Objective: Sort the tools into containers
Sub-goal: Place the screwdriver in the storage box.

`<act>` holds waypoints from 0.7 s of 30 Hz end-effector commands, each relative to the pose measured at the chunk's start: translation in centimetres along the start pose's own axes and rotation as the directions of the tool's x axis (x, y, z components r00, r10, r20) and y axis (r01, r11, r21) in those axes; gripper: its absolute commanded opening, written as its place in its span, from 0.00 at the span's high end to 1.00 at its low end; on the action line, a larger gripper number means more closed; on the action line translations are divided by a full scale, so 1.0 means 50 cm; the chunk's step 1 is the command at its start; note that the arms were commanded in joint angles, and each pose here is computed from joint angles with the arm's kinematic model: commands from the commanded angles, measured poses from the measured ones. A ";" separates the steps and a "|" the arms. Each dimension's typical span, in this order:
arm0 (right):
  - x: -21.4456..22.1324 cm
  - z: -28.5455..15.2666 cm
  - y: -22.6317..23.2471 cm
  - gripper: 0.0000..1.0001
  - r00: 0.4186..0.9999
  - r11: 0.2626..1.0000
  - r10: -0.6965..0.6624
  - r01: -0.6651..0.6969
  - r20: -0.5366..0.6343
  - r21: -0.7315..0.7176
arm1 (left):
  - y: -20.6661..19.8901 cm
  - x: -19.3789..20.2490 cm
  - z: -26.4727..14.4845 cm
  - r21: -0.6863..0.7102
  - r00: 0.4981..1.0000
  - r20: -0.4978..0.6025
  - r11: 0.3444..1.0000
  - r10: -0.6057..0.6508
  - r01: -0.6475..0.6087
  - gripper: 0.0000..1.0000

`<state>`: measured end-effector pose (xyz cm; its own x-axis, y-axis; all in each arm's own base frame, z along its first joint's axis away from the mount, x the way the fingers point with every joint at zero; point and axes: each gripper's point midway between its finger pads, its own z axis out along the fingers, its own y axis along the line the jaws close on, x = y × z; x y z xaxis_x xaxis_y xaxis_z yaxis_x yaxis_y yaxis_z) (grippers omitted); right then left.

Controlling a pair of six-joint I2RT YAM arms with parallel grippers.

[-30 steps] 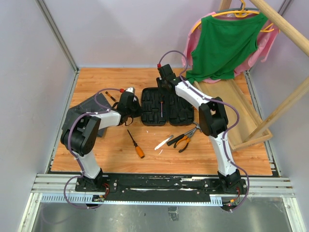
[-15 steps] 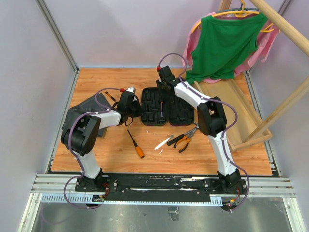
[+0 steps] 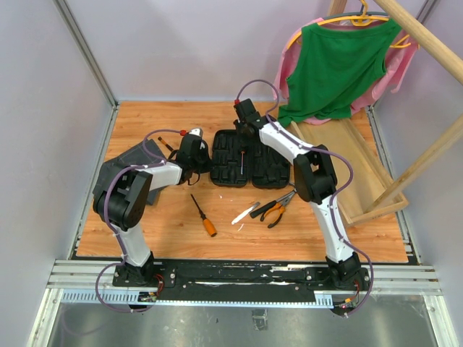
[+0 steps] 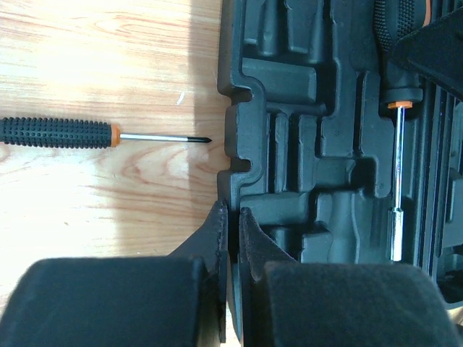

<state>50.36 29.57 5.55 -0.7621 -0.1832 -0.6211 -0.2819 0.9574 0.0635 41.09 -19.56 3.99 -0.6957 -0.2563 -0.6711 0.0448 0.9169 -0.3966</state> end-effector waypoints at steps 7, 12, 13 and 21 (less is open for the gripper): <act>-0.018 0.027 -0.031 0.77 0.999 0.993 0.005 -0.010 0.039 0.118 | -0.004 -0.001 0.000 0.009 1.000 -0.003 1.000 0.016 -0.016 1.00; -0.024 0.032 -0.042 0.77 0.998 0.991 0.012 -0.020 0.057 0.135 | -0.004 0.000 0.000 0.011 1.000 -0.005 1.000 0.015 -0.015 1.00; -0.026 0.032 -0.044 0.77 0.998 0.990 0.015 -0.023 0.060 0.137 | -0.005 0.000 0.000 0.014 1.000 -0.005 1.000 0.015 -0.015 1.00; -0.015 0.030 -0.033 0.75 0.999 0.997 -0.006 0.001 0.052 0.082 | -0.011 -0.001 -0.011 0.027 1.000 -0.007 1.000 0.013 -0.013 1.00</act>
<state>50.84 29.72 5.61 -0.7525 -0.1761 -0.6346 -0.2533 0.9668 0.0322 41.23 -19.41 4.02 -0.6900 -0.2591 -0.6758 0.0386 0.9193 -0.3918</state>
